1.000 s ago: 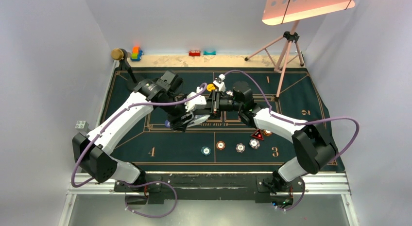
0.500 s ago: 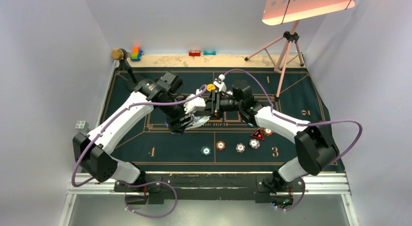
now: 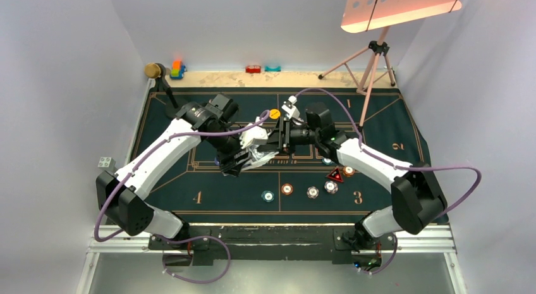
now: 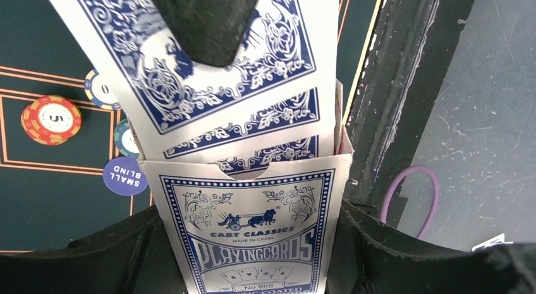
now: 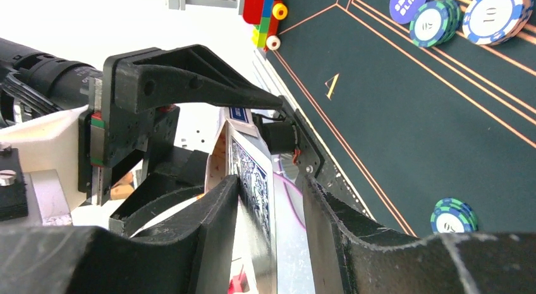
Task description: Distribute texas hold em gaming equipment
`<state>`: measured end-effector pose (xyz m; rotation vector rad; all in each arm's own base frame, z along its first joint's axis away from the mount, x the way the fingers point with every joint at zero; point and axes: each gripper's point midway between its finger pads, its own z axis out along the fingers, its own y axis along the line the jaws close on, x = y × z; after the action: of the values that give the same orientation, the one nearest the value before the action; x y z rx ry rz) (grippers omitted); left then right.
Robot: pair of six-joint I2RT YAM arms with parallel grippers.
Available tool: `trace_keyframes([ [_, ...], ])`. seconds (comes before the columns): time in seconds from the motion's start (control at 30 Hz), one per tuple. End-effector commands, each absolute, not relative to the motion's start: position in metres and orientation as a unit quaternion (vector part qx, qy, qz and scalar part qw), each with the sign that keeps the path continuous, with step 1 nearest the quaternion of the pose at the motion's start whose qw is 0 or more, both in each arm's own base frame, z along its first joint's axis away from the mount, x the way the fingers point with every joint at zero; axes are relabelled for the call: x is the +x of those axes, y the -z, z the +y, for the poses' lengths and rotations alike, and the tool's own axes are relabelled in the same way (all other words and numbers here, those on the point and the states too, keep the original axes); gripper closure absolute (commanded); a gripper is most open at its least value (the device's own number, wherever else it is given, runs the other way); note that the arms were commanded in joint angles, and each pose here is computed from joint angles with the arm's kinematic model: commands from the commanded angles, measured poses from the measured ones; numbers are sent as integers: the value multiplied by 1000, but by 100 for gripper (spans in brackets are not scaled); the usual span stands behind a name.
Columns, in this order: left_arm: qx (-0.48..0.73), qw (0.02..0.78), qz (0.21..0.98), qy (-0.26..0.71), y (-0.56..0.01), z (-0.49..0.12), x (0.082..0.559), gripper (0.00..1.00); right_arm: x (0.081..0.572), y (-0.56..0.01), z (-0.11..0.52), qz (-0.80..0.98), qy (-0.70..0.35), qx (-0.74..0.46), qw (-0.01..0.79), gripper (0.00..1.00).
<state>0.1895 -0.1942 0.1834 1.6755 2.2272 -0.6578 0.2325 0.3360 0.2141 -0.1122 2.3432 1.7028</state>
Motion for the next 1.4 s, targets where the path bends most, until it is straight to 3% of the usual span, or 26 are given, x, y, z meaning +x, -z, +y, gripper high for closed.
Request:
trace_keyframes([
  [0.0,591,185,742,255,-209,-210,193,100,244,-235,330,801,-572,-58,168,56],
  [1.1,585,182,748,253,-205,-209,192,100,260,-260,296,812,-532,-70,230,56],
  [1.37,586,183,748,254,-205,-208,191,100,269,-265,281,826,-492,-63,268,64],
])
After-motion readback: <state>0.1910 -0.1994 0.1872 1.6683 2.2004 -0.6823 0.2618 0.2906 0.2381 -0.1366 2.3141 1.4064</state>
